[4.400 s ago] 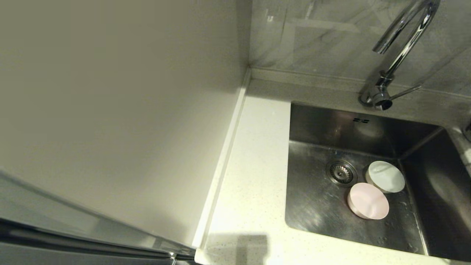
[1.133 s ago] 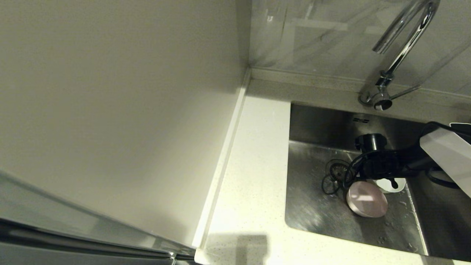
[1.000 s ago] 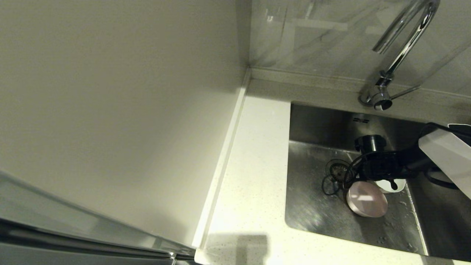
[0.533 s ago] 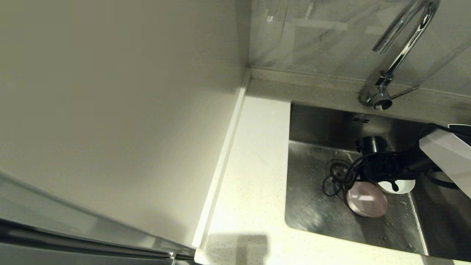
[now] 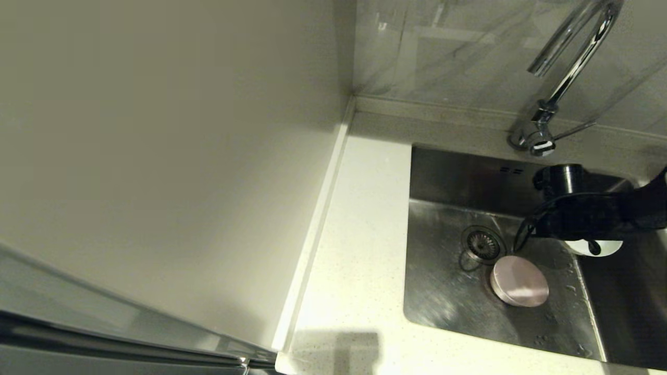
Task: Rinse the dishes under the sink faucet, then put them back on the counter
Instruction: Put a bowl back to the table from the sink
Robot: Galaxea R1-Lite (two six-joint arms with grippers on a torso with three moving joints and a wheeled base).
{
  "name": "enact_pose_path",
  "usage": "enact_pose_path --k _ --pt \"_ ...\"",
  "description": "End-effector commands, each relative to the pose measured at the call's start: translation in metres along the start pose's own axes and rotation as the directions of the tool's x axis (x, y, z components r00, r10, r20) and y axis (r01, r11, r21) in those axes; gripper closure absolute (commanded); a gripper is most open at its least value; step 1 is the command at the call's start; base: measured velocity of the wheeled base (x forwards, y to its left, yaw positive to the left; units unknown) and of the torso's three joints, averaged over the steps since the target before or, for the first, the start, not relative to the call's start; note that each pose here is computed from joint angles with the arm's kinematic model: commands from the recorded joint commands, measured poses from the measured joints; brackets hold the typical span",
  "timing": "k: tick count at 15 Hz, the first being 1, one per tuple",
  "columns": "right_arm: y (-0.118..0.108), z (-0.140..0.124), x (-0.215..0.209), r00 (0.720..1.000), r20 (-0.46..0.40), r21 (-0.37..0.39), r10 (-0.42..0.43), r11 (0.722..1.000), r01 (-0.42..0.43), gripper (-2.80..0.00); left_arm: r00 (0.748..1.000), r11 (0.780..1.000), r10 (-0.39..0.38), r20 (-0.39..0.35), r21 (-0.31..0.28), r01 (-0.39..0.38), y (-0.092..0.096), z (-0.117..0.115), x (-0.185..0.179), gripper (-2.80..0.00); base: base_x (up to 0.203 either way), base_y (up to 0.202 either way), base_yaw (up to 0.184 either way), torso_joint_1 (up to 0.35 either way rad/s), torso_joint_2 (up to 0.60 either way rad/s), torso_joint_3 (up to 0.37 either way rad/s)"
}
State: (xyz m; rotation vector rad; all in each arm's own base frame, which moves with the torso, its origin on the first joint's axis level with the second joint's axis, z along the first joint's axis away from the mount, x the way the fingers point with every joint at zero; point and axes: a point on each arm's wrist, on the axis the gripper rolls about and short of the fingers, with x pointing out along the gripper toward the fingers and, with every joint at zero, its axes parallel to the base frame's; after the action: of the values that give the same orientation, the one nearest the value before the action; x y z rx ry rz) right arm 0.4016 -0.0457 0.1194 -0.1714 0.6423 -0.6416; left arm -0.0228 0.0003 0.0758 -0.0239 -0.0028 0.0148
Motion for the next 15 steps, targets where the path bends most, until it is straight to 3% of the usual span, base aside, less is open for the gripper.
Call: enact_pose_path --k 1,4,6,9,15 --pt "-0.041 0.017 -0.062 0.995 0.100 0.041 -0.005 0.999 0.001 0.00 1.000 1.000 0.000 0.003 0.001 0.000 0.000 0.000 0.000 0.00 0.000 0.000 0.000 0.000 0.00 0.000" --pt "-0.079 0.016 -0.119 0.982 0.187 0.009 0.022 1.000 -0.024 0.00 1.000 1.000 0.000 0.005 0.000 0.000 0.000 0.000 0.000 0.00 0.000 0.000 0.000 0.000 0.00 0.000" --pt "-0.106 0.011 -0.126 0.983 0.184 -0.011 0.013 1.000 -0.011 0.00 1.000 1.000 0.000 0.003 -0.001 0.000 0.000 0.000 0.000 0.00 0.000 0.000 0.000 0.000 0.00 0.000" --pt "-0.135 0.012 -0.110 0.988 0.152 0.007 0.002 1.000 -0.003 0.00 1.000 1.000 0.000 0.003 -0.001 0.000 0.000 0.000 0.000 0.00 0.000 0.000 0.000 0.000 0.00 0.000" --pt "-0.165 0.010 -0.042 0.995 0.035 0.034 -0.098 0.995 0.097 0.00 1.000 1.000 0.000 0.004 -0.001 0.000 0.000 0.000 0.000 0.00 0.000 0.000 0.000 0.000 0.00 0.000"
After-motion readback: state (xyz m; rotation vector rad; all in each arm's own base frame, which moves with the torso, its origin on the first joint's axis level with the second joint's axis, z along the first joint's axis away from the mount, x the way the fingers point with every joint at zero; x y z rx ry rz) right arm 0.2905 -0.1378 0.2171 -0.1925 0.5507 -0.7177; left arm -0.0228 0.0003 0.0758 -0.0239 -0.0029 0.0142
